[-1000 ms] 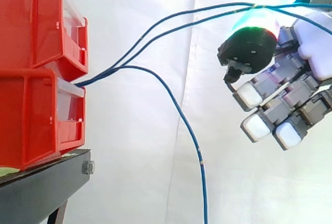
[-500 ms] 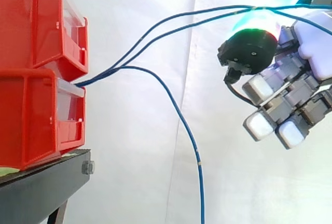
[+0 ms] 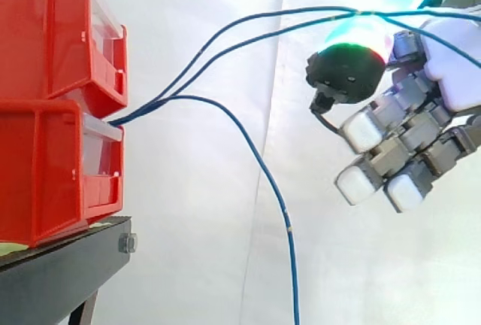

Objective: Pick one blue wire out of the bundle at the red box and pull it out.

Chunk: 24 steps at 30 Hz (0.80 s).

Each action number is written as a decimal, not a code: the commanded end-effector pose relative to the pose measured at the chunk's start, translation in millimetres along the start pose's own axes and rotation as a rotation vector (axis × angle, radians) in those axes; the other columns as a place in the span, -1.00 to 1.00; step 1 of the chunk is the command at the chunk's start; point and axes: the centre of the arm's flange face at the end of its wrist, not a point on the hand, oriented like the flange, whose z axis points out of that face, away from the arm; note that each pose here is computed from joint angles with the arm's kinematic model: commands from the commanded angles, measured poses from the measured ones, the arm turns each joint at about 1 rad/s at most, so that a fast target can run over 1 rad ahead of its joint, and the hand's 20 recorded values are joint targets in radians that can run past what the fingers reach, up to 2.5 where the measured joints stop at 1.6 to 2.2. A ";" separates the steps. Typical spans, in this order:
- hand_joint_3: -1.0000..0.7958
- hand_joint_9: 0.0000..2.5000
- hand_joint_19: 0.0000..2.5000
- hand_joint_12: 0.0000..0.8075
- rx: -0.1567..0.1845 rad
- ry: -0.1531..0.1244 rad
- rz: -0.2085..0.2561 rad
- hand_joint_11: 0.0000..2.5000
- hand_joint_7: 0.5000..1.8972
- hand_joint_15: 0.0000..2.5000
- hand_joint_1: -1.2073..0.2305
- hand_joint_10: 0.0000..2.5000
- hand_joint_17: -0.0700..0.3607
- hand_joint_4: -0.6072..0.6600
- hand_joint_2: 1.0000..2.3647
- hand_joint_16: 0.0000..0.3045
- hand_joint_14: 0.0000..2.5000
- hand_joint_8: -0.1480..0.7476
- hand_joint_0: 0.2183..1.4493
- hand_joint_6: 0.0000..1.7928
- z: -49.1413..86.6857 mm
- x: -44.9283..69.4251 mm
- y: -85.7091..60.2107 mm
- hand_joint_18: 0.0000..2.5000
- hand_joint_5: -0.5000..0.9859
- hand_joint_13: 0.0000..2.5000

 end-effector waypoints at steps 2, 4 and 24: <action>0.14 -0.41 -0.68 0.13 -0.006 -0.053 -0.143 -0.88 0.08 -0.78 -0.43 -1.00 0.01 -0.51 -0.51 -0.57 -0.99 -0.06 -0.51 0.00 0.6 -2.2 1.6 -0.56 -0.44 -0.60; 0.14 -0.47 -0.70 0.12 -0.003 -0.055 -0.187 -0.93 0.08 -0.79 -0.44 -1.00 0.01 -0.51 -0.47 -0.57 -0.99 -0.08 -0.52 0.00 0.4 -1.4 0.9 -0.59 -0.44 -0.62; 0.14 -0.60 -0.76 0.10 -0.022 -0.056 -0.309 -1.00 0.17 -0.86 -0.52 -1.00 0.00 -0.48 -0.59 -0.57 -1.00 -0.10 -0.50 -0.02 3.3 -0.2 2.3 -0.64 -0.44 -0.70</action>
